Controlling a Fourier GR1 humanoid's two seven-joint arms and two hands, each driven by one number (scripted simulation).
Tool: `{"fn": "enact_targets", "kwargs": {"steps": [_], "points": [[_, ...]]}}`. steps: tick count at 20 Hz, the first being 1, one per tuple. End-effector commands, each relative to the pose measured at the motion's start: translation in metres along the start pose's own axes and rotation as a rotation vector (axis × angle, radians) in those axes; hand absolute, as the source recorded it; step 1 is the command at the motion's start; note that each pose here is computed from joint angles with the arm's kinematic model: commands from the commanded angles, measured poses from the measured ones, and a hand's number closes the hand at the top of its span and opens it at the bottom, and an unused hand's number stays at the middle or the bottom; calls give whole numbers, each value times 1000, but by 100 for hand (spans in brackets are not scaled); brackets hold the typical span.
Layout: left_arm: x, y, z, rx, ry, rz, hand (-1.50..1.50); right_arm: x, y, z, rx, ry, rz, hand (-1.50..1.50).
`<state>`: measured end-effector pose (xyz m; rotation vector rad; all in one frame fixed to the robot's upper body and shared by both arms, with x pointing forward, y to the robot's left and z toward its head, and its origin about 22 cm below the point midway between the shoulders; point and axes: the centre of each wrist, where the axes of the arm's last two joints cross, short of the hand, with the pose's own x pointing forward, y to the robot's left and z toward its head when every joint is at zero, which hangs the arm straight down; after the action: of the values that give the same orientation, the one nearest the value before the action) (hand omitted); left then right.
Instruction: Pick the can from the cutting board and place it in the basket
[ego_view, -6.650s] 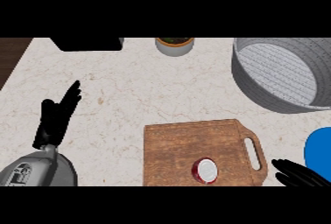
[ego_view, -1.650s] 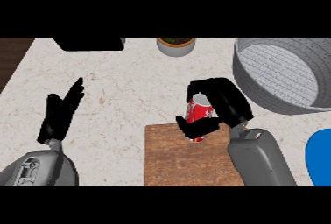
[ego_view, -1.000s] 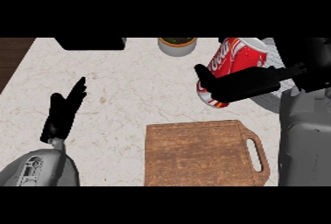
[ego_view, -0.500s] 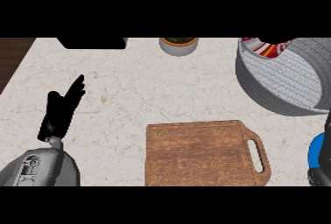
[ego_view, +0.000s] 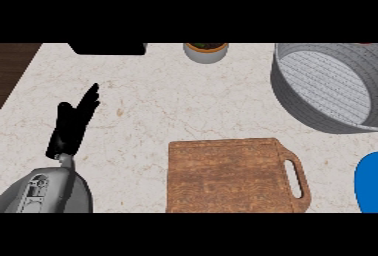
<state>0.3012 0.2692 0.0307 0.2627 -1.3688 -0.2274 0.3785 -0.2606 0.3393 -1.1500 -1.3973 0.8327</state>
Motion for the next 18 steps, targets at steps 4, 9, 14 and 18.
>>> {"fn": "enact_targets", "kwargs": {"steps": [4, 9, 14, 18], "points": [[-8, -4, -5, -9, 10, -8, 0, -86, 7, -26, -14, 26, 29, 150], [-22, 0, 2, -12, 17, -4, 0, -120, 8, -36, 43, -42, 14, 150], [-1, -15, -4, -11, 21, 3, 0, -126, 48, -48, 71, -42, -1, 150], [-8, -10, 1, -20, 4, 12, 0, -144, 53, -51, 86, -43, 32, 150]]}}
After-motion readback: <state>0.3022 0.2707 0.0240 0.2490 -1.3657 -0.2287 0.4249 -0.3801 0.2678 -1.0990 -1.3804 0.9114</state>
